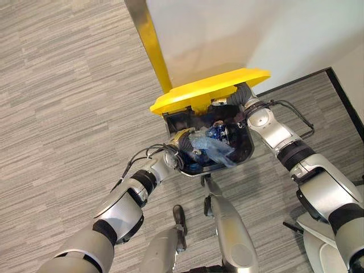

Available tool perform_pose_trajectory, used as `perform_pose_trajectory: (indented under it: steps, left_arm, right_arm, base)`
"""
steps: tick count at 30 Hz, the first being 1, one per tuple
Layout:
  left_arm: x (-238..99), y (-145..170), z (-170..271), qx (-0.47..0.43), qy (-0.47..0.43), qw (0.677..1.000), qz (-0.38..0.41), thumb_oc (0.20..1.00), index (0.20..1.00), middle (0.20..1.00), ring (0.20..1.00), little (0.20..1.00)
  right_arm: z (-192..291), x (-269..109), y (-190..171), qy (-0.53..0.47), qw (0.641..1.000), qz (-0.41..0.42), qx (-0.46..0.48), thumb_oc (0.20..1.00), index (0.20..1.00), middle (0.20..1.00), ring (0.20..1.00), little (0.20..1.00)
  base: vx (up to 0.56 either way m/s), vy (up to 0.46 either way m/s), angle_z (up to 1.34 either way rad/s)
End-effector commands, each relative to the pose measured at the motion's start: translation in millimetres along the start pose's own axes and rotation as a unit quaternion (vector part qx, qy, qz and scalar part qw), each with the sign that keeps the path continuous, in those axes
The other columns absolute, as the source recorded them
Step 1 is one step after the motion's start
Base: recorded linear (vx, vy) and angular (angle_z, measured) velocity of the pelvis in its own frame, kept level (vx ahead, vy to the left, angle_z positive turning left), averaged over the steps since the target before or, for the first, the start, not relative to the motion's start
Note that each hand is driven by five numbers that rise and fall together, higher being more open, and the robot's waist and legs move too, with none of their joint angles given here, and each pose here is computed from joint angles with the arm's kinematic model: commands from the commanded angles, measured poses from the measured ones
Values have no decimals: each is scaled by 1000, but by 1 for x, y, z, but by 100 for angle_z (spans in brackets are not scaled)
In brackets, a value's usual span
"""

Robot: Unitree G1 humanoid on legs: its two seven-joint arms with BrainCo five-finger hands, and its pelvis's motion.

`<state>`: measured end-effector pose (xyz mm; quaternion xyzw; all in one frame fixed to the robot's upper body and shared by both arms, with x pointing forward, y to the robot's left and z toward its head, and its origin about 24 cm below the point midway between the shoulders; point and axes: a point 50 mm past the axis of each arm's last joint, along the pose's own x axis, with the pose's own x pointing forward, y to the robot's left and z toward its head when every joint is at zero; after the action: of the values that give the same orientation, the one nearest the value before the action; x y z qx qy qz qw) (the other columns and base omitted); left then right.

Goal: Gather garbage on tea table into small bin, then transfer packed bag to large trash can.

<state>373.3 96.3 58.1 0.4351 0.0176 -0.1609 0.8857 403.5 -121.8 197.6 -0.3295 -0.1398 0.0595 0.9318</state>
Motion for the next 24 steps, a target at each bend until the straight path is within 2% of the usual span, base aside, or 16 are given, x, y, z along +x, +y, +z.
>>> perform_pose_trajectory:
  steps: [1,4,9,10,11,13,15,16,19,22,24]
  left_arm:
    - [-12,-6,-9,-71,-12,997,22,1000,1000,1000,1000,1000]
    - [-23,-13,-17,-149,-10,988,35,1000,1000,1000,1000,1000]
    - [-47,-18,-40,-221,2,974,49,1000,1000,1000,1000,1000]
    - [-60,-20,-57,-241,20,969,56,1000,1000,1000,1000,1000]
    - [-87,-23,-90,-260,61,961,68,1000,1000,1000,1000,1000]
    - [-95,-23,-98,-265,73,959,71,1000,1000,1000,1000,1000]
    - [-152,-22,-155,-294,170,933,115,1000,1000,1000,1000,1000]
    - [-152,-21,-155,-294,171,933,115,1000,1000,1000,1000,1000]
    - [-192,-25,-185,-310,238,909,143,1000,1000,1000,1000,1000]
    - [-209,-31,-198,-320,273,895,145,1000,1000,1000,1000,1000]
    - [-213,-33,-201,-312,284,897,133,1000,1000,1000,1000,1000]
  right_arm:
    - [19,-1,1,-56,997,-15,44,1000,1000,1000,1000,1000]
    - [-1,-14,9,-34,998,-10,58,1000,1000,1000,1000,1000]
    - [-33,-40,18,-2,997,-6,72,1000,1000,1000,1000,1000]
    - [-48,-54,26,19,996,4,82,1000,1000,1000,1000,1000]
    - [-74,-78,36,58,994,14,93,1000,1000,1000,1000,1000]
    - [-79,-84,39,65,993,17,95,1000,1000,1000,1000,1000]
    - [-113,-122,41,127,986,19,102,1000,1000,1000,1000,1000]
    - [-113,-122,41,127,986,19,102,1000,1000,1000,1000,1000]
    - [-142,-155,36,185,977,9,106,1000,1000,1000,1000,1000]
    - [-162,-184,42,237,964,7,120,1000,1000,1000,1000,1000]
    - [-179,-206,45,282,951,-2,127,1000,1000,1000,1000,1000]
  base:
    - [-17,-27,5]
    - [-58,-28,7]
    - [-61,-1,9]
    - [-132,49,25]
    - [-117,45,25]
    - [-100,45,-3]
    - [-155,110,-13]
    - [-123,103,-31]
    - [-52,98,-11]
    - [-179,65,-6]
    - [-245,-4,36]
